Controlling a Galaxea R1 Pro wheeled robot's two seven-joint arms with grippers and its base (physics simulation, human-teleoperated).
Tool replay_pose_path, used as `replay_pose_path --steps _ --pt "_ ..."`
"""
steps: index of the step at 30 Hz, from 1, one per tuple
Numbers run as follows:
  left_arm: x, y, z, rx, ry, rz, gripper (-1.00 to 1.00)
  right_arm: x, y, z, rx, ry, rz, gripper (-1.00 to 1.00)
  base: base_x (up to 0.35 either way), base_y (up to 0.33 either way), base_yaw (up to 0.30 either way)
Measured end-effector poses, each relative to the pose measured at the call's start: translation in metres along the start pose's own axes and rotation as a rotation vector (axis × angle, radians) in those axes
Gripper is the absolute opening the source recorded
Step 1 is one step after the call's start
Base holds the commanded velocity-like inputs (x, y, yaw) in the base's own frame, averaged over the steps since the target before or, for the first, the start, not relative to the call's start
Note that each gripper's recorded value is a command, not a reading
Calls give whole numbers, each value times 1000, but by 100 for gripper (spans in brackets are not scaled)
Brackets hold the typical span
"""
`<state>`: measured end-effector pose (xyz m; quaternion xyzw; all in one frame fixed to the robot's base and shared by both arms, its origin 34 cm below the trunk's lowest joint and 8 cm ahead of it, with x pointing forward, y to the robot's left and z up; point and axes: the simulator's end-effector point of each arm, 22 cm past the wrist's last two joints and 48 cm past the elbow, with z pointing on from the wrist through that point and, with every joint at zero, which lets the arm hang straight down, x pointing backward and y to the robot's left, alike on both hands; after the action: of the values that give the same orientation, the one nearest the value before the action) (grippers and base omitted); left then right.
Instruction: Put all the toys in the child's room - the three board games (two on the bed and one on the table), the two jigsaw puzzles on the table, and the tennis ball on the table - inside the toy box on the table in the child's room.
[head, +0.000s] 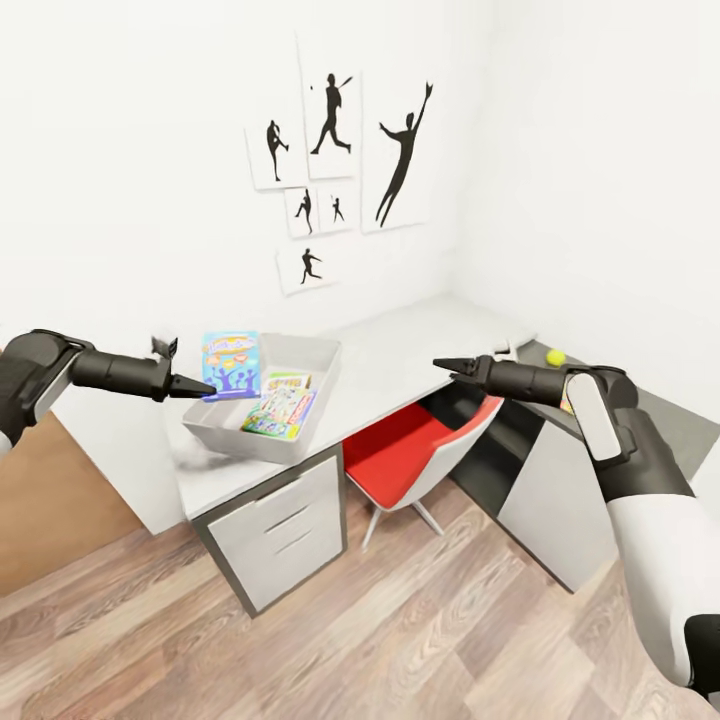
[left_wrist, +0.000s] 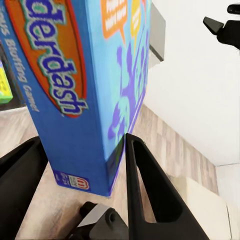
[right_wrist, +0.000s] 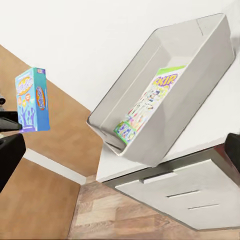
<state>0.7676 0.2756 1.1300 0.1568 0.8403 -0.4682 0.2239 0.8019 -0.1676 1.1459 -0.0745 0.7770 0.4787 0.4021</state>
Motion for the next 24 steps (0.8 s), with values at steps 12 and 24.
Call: replay_pose_path --steps 12,24 --pt "-3 -1 20 -5 8 2 -100 -1 -6 -5 8 -5 4 100 252 -236 70" --pt "-9 8 10 22 -60 -56 -100 0 -5 -5 1 -4 6 100 46 -162 152"
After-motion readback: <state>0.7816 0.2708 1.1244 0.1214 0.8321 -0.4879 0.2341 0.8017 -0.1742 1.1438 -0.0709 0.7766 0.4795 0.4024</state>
